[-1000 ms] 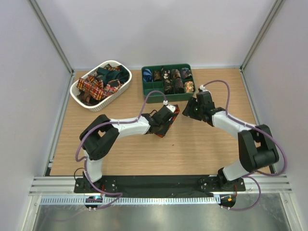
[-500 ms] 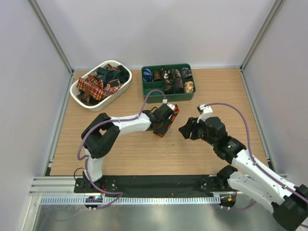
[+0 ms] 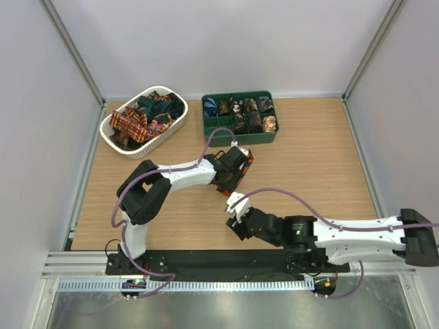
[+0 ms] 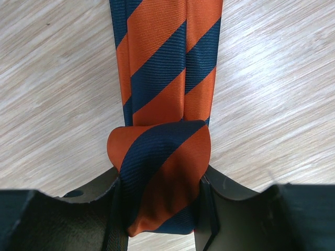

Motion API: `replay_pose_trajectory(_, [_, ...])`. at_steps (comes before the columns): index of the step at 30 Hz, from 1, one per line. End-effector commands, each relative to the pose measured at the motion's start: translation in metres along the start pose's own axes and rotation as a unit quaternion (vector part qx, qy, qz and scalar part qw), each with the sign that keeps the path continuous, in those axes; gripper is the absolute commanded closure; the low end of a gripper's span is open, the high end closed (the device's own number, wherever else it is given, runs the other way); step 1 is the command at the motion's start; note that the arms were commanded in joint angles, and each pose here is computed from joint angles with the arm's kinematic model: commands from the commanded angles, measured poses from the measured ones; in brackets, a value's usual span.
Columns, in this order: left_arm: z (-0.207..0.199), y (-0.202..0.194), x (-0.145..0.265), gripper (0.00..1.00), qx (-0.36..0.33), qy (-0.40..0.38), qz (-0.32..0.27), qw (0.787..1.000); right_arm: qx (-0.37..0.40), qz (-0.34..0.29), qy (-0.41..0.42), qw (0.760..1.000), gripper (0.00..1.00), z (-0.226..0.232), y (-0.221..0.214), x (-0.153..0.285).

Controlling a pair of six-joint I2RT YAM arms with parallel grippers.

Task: Roll the ties
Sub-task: Roll the tie

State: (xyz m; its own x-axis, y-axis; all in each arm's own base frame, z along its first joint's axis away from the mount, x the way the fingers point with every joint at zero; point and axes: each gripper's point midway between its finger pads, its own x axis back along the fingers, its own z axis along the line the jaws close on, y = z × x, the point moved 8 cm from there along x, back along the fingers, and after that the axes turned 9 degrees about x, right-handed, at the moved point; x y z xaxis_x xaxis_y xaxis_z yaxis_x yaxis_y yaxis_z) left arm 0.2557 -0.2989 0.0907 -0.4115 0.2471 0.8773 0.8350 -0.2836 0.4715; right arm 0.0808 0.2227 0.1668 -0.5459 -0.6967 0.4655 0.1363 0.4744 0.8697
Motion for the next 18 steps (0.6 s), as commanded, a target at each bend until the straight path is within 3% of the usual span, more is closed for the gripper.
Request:
replay_pose_trajectory(1, [0.013,-0.028,-0.005,1.00,0.002,0.030,0.092,0.995,0.095,0.003,-0.074,0.993,0.48,0.009,0.023,-0.015])
replay_pose_trajectory(5, [0.011,-0.027,-0.006,1.00,0.002,0.024,0.104,0.994,0.225,0.077,-0.112,0.965,0.46,0.028,0.021,-0.038])
replay_pose_trajectory(10, [0.009,-0.028,-0.008,1.00,-0.001,0.023,0.119,0.993,0.325,0.148,-0.144,0.923,0.38,0.038,0.022,-0.070])
replay_pose_trajectory(18, [0.009,-0.030,-0.009,1.00,-0.007,0.026,0.136,0.990,0.411,0.246,-0.181,0.859,0.29,0.032,0.013,-0.112])
